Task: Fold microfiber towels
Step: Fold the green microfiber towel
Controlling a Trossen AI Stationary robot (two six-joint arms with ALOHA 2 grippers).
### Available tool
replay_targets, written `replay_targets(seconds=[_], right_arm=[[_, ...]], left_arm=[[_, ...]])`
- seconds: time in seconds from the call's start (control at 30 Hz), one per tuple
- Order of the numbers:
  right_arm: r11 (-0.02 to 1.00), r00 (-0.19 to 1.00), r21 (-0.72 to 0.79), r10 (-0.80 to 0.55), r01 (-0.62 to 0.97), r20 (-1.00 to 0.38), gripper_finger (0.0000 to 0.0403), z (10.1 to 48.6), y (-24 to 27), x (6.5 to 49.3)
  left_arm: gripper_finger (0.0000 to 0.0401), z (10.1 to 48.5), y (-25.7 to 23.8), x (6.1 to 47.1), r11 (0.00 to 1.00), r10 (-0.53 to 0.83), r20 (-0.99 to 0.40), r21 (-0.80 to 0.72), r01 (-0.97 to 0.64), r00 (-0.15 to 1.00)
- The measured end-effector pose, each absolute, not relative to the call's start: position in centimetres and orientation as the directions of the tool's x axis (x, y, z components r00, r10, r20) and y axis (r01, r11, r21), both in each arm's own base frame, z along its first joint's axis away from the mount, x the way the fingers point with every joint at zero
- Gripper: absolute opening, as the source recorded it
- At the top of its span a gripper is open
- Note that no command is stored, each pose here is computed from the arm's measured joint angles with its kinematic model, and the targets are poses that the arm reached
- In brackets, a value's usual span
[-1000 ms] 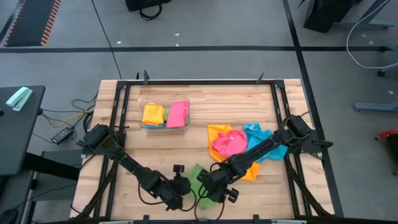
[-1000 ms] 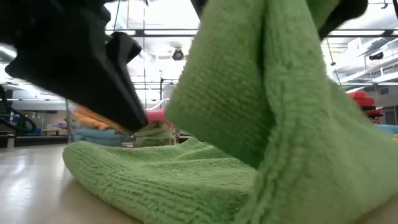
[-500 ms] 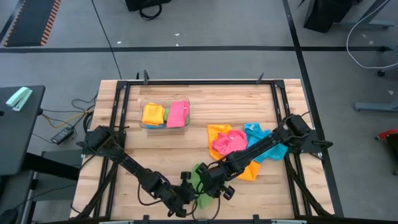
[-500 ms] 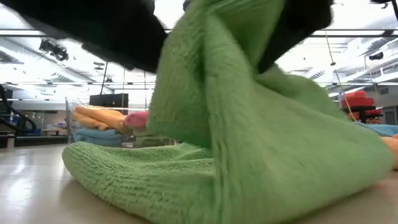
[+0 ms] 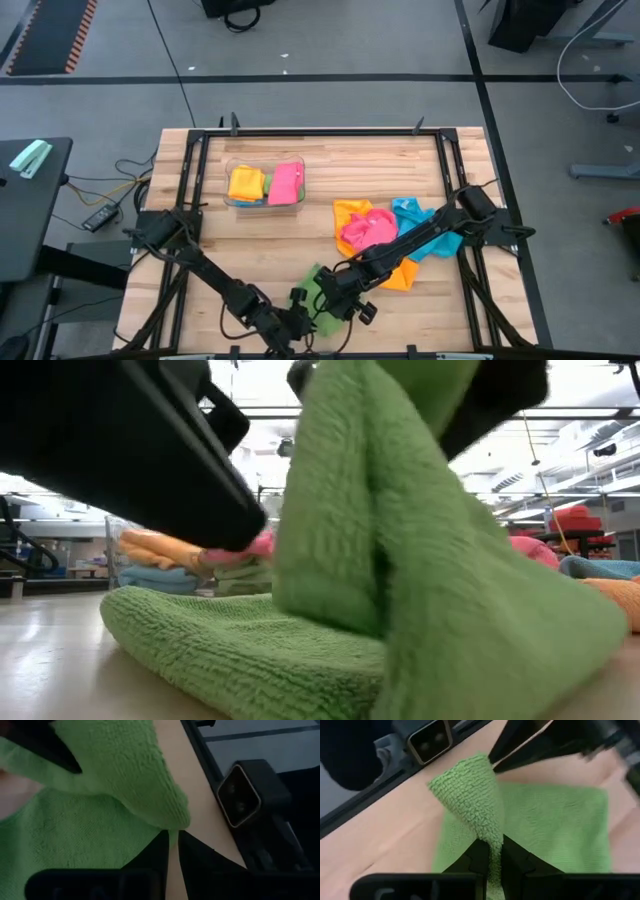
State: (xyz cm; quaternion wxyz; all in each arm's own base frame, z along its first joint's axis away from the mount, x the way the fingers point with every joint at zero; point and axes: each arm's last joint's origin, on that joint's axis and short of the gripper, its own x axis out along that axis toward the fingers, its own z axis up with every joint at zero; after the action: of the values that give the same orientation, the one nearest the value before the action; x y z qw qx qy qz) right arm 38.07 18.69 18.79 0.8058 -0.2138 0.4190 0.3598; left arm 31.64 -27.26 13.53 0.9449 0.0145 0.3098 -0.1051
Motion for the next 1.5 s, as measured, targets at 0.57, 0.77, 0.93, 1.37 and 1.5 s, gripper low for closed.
replay_targets(seconds=[0.57, 0.77, 0.93, 1.37, 1.5], right_arm=[[0.677, 0.424, -0.080, 0.360, -0.732, -0.831, 0.0040, 16.9, 18.5, 39.7], [0.677, 0.424, -0.089, 0.346, -0.730, -0.837, 0.0040, 16.4, 17.7, 40.1], [0.667, 0.408, -0.086, 0.343, -0.740, -0.846, 0.0040, 15.2, 17.9, 40.4], [0.681, 0.441, -0.120, 0.320, -0.722, -0.839, 0.0040, 15.2, 17.0, 40.9], [0.670, 0.442, -0.123, 0.330, -0.732, -0.834, 0.0040, 16.6, 17.6, 40.4]], left_arm=[[0.0034, 13.7, -26.5, 27.6, 0.991, 0.005, -0.782, 0.088, 0.103, 0.624], [0.0027, 13.5, -25.6, 27.1, 0.990, 0.095, -0.809, 0.135, 0.027, 0.579], [0.0028, 13.4, -25.4, 27.0, 0.988, 0.113, -0.813, 0.152, 0.021, 0.571], [0.0021, 13.5, -24.9, 27.5, 0.984, 0.148, -0.792, 0.178, -0.009, 0.592], [0.0021, 13.5, -25.0, 27.5, 0.984, 0.147, -0.792, 0.178, -0.006, 0.593]])
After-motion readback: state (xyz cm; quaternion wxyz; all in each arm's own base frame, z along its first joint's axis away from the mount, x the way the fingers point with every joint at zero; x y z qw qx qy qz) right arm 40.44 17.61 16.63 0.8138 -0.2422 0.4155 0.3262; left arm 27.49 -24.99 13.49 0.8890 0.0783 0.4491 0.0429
